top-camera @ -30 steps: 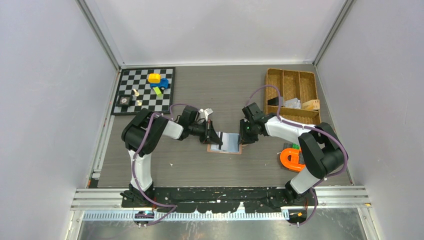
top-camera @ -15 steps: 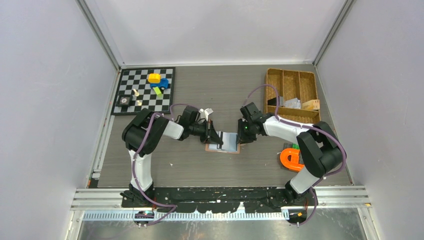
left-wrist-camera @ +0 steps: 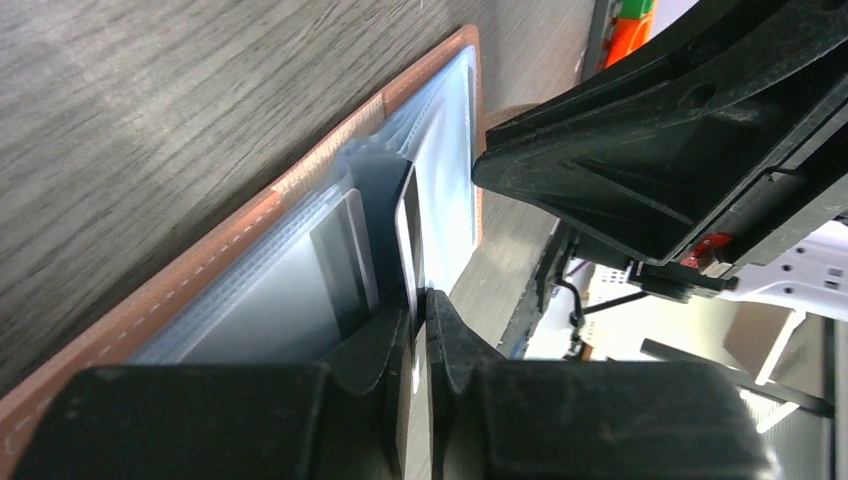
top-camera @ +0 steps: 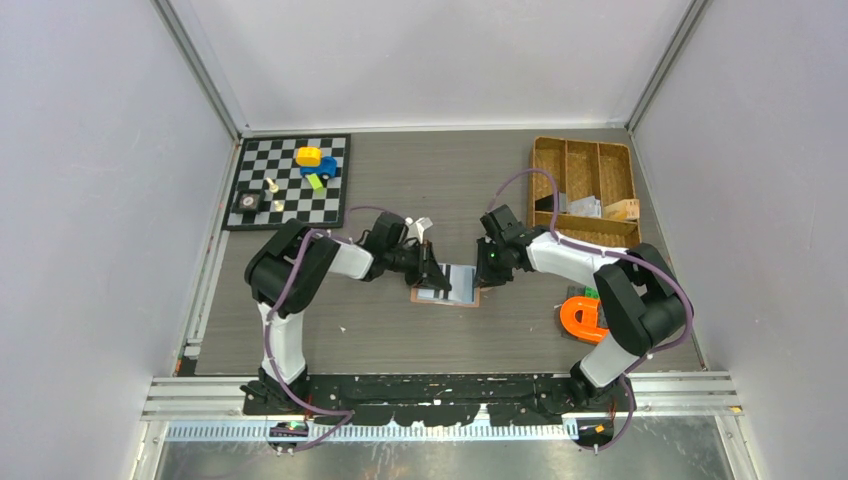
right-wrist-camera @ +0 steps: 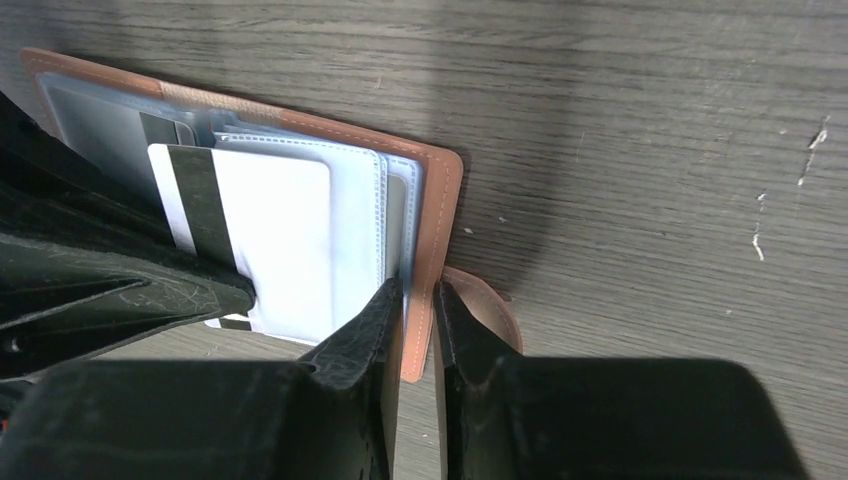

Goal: Put the credit cards into the card holder
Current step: Insert the credit card into the card holder.

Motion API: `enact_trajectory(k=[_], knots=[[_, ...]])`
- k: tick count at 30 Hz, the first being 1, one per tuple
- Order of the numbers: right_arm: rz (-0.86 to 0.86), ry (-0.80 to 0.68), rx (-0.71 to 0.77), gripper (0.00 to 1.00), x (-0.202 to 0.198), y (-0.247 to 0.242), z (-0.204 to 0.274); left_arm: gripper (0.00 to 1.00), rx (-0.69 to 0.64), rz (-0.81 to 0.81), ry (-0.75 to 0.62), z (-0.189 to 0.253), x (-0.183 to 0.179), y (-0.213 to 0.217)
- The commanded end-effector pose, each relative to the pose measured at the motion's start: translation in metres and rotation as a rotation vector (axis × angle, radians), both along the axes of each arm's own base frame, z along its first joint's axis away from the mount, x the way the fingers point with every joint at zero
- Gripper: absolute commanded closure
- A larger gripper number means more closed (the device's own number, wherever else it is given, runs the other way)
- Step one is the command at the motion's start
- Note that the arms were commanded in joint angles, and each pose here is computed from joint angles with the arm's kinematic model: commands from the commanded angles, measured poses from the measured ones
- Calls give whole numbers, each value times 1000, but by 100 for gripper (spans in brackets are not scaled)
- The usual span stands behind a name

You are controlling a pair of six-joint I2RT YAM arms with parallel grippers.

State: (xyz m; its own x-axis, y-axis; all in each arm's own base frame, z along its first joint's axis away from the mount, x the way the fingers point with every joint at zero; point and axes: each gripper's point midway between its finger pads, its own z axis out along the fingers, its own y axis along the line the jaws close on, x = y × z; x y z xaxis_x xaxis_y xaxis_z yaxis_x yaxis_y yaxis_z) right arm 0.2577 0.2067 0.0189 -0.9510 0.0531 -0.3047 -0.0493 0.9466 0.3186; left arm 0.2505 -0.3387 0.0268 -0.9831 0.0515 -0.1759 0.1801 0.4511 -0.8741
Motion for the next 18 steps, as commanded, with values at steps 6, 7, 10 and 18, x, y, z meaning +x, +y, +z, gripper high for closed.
enact_trajectory(k=[6,7,10,18], knots=[[-25,37,-97,91,-13,-14,-24,73,185,9,-117,8,10,13],[-26,36,-99,93,-13,-14,-25,71,194,3,-120,9,9,13],[-29,42,-105,97,-14,-15,-27,65,221,-11,-131,12,9,14],[-40,47,-124,99,-14,-19,-30,55,291,-27,-164,23,7,23]])
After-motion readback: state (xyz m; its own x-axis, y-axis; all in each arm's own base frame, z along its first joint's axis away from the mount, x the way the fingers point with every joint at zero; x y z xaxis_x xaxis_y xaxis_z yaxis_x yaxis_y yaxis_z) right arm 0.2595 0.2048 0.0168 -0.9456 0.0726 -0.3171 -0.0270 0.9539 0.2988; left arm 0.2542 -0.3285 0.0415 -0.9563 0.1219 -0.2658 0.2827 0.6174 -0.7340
